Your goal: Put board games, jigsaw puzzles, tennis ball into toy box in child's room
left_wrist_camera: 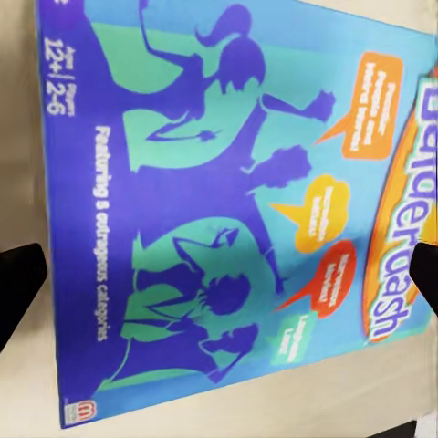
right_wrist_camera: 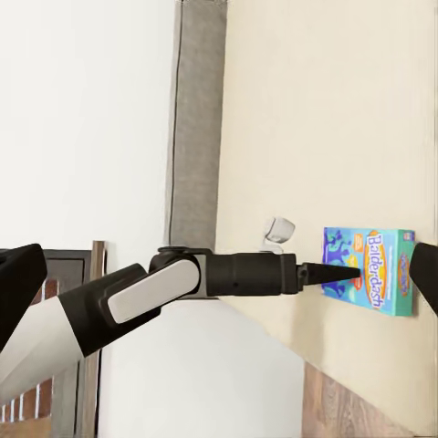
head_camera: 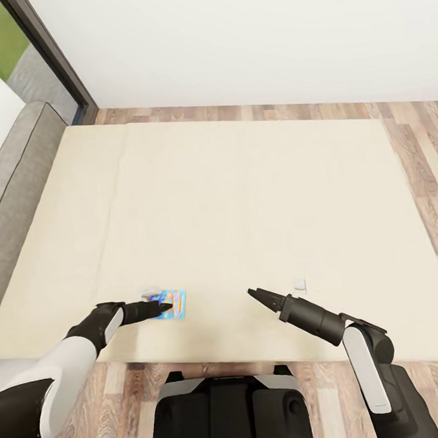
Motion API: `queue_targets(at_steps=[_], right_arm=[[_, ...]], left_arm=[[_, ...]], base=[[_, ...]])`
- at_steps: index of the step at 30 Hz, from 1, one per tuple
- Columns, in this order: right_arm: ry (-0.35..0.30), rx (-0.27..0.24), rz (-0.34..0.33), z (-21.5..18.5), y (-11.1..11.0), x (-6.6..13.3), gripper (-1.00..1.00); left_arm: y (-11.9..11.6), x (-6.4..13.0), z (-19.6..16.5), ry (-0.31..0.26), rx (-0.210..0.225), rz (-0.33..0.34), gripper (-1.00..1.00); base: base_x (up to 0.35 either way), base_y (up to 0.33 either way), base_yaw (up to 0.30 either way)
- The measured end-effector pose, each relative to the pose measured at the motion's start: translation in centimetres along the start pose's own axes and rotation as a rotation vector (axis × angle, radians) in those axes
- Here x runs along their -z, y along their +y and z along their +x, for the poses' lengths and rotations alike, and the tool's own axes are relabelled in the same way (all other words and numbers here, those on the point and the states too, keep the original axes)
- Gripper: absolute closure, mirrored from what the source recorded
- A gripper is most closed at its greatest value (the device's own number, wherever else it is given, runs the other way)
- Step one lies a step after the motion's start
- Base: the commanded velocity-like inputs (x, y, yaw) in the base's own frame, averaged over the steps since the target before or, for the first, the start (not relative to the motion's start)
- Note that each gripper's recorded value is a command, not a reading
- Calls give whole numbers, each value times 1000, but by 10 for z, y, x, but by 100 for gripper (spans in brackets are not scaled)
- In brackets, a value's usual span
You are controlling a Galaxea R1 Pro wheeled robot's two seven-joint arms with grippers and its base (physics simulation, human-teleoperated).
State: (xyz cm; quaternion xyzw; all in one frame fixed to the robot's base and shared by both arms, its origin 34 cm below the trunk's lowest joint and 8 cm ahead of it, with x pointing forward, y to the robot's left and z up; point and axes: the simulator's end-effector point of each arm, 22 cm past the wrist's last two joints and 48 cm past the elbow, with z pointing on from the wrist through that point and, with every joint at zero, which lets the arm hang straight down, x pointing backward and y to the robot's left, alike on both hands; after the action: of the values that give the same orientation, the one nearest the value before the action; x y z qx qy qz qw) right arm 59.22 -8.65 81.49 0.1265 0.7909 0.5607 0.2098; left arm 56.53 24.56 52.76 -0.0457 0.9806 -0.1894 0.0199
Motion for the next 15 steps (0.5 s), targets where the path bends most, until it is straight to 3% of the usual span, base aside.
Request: queue_targets(at_steps=[15], right_arm=[[-1,0,1,-1,-1,1,-100]], left_arm=[[-2,0,-5,-16,-6,2,-100]], base=[[0,-17,0]])
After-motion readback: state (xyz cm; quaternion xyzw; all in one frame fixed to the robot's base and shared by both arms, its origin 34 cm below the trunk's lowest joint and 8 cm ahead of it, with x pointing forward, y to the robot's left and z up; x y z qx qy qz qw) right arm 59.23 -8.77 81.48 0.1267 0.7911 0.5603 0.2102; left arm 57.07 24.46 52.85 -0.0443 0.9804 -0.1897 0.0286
